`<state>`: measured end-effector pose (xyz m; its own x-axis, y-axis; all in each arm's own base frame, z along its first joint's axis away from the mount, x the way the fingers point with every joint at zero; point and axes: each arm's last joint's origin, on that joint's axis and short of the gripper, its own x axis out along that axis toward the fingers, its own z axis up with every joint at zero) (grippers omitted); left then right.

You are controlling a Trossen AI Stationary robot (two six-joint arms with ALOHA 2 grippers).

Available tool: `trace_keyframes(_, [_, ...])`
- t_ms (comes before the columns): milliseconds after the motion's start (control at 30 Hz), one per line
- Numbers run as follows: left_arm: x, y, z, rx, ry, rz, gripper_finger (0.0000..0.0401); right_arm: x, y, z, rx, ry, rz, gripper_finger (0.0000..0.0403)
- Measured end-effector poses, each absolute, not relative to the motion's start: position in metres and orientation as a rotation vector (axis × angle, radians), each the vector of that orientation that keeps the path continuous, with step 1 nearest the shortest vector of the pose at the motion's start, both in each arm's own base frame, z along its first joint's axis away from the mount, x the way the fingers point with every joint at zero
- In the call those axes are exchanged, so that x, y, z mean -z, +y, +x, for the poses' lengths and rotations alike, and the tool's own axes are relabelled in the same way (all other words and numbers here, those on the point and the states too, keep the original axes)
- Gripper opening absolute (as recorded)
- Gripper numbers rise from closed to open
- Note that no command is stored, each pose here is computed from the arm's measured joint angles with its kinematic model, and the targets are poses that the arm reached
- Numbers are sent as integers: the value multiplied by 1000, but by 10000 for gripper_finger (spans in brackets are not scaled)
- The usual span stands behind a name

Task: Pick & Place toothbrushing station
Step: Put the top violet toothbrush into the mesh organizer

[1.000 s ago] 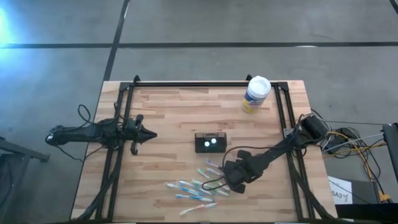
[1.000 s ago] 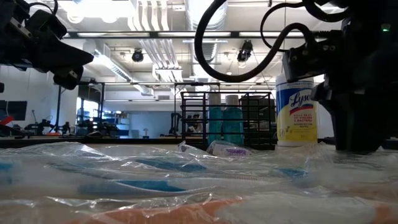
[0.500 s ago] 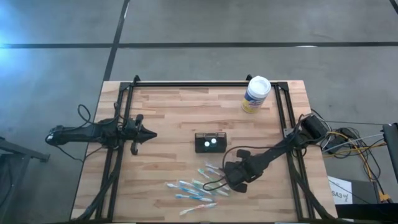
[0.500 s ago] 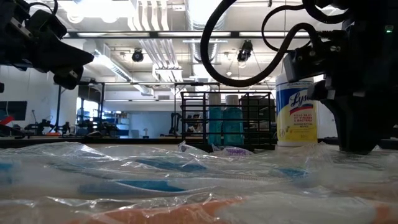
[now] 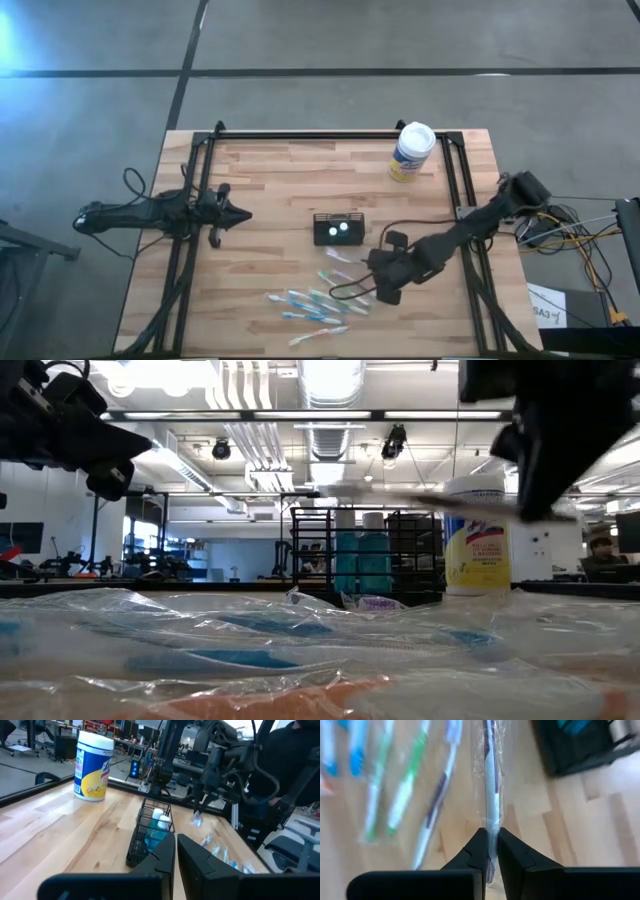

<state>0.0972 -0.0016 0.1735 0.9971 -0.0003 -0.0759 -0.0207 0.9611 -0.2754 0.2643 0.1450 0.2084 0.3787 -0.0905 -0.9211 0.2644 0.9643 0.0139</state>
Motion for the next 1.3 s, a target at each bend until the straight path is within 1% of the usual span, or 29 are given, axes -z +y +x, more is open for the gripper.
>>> trace_keyframes(167, [-174,-2,97,-10,73,-285,23,-244,142,249,205,1006,189,24])
trace_keyframes(333, [-173,-1,97,-14,70,-274,23,-274,137,233,185,863,163,24])
trace_keyframes(500, [-174,-1,98,-12,56,-254,23,-295,132,224,162,714,122,24])
trace_keyframes(667, [-180,-2,98,-1,-5,-256,23,-309,135,230,124,524,11,24])
trace_keyframes(800, [-185,-2,98,11,-67,-315,23,-306,141,240,69,423,-74,24])
trace_keyframes(967, [-185,-2,99,35,-58,-363,23,-288,148,251,32,306,-143,24])
trace_keyframes(1033, [-189,-5,99,130,-81,-372,27,-277,150,253,16,279,-165,24])
trace_keyframes(1100, [-196,-8,99,259,-144,-358,38,-267,150,253,12,264,-161,24])
trace_keyframes(1167, [-202,-10,98,330,-215,-337,57,-257,148,250,16,256,-157,24])
trace_keyframes(1233, [-205,-10,98,334,-251,-312,79,-246,144,248,26,261,-163,24])
trace_keyframes(1300, [-205,-9,101,287,-254,-293,103,-238,138,247,57,250,-158,24])
